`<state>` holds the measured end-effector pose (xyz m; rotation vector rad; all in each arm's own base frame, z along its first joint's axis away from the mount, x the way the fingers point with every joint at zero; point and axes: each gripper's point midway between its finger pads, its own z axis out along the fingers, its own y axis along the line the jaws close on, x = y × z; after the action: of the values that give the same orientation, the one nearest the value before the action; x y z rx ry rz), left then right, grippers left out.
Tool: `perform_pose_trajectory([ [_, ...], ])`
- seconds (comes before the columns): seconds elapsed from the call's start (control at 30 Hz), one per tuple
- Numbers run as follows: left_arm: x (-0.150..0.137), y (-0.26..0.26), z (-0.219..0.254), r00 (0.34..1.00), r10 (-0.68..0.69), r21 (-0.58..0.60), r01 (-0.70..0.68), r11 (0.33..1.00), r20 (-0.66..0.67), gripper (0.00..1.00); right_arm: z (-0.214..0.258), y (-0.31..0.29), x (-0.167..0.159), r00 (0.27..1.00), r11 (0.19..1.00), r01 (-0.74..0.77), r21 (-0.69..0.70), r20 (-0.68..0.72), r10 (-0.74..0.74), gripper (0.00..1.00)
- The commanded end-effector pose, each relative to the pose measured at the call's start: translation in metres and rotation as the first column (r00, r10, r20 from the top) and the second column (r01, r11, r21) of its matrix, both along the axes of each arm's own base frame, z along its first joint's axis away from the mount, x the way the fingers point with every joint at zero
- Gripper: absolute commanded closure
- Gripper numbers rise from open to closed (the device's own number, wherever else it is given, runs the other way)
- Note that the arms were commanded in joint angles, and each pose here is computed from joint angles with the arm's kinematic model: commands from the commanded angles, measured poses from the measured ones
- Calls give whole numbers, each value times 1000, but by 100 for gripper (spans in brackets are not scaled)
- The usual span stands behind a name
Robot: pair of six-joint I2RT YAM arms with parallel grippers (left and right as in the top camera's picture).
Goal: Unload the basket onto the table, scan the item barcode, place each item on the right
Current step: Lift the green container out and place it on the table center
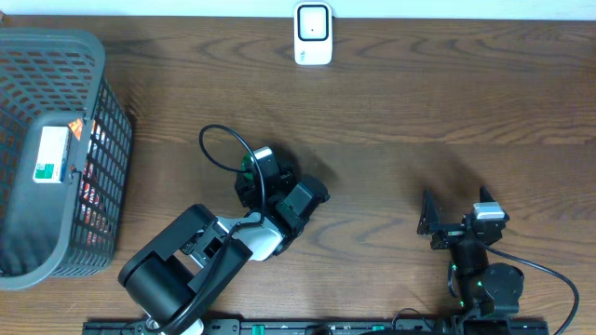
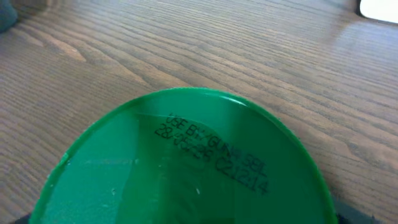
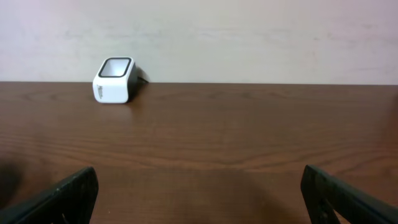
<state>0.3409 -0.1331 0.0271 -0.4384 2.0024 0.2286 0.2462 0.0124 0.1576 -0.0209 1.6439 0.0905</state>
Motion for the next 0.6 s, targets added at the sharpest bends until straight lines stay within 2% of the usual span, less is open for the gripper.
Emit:
perform_pose_trajectory([
  [0.0,4,-3,26,999,-47,76,45,996,27,10,-1,2,0,1000,1000,-7,-5,0,7,1],
  [0.13,5,-23,85,979,-195,196,180,964,61,7,-1,2,0,1000,1000,-7,-5,0,7,1],
  [0.2,-3,-35,125,954,-280,217,252,943,106,7,-1,2,0,1000,1000,-7,-5,0,7,1],
  [0.37,-44,-46,225,863,-439,109,426,898,248,6,-1,2,0,1000,1000,-7,-5,0,7,1],
  [0.47,-60,-13,270,858,-409,70,408,910,310,6,-1,2,0,1000,1000,-7,-5,0,7,1],
  [0.57,-76,47,320,882,-306,45,310,950,358,6,-1,2,0,1000,1000,-7,-5,0,7,1],
])
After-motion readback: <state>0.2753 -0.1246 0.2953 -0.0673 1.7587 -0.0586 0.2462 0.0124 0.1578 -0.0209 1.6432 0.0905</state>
